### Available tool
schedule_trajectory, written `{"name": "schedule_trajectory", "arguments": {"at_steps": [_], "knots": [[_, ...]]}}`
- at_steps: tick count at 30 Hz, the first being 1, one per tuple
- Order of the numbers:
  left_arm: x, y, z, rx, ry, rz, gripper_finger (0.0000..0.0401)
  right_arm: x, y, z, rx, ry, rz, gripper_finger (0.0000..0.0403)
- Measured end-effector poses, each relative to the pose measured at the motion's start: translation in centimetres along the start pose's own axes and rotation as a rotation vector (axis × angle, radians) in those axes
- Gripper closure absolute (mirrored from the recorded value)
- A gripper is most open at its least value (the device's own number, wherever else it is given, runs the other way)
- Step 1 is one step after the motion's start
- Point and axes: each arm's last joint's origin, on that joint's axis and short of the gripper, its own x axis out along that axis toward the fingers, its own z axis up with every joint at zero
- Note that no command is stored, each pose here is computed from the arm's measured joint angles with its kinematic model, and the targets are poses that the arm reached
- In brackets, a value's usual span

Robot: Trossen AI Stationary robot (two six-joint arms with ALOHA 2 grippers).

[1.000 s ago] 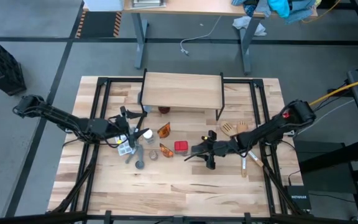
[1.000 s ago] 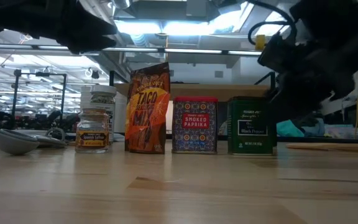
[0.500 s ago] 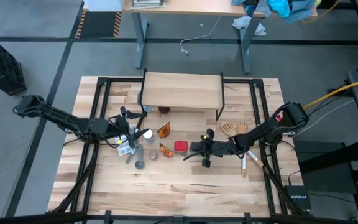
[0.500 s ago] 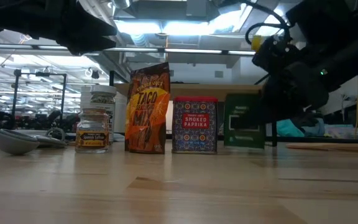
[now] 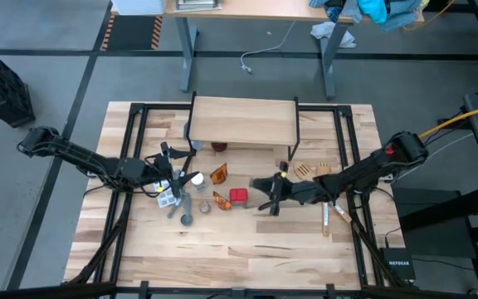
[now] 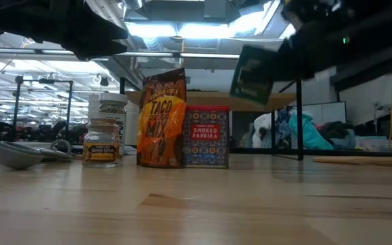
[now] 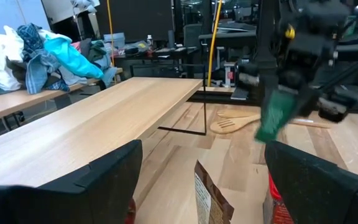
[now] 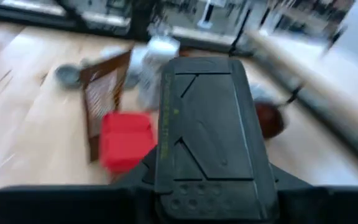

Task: Shelf spices
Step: Put the green seasoning can on the shelf

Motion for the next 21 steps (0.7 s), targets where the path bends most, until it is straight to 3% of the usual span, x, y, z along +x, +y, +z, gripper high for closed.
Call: {"name": "schedule_trajectory", "arguments": {"at_steps": [7,13,21], "knots": [[0.0,0.0,0.0,-0.019,0.0,0.0,0.007,-0.3,-4.3,2.8,-0.075,-0.106,-0.063,0.0296],[-0.1,-0.2,0.0,-0.05,0.001,-0.02,0.007,1.0,-9.8,4.8,-0.055,-0.218,0.064,0.0296],[-0.6,-0.9,0.0,-0.069,0.001,-0.071,0.007,4.0,-15.5,10.2,-0.096,-0.235,0.183,0.0296]]}}
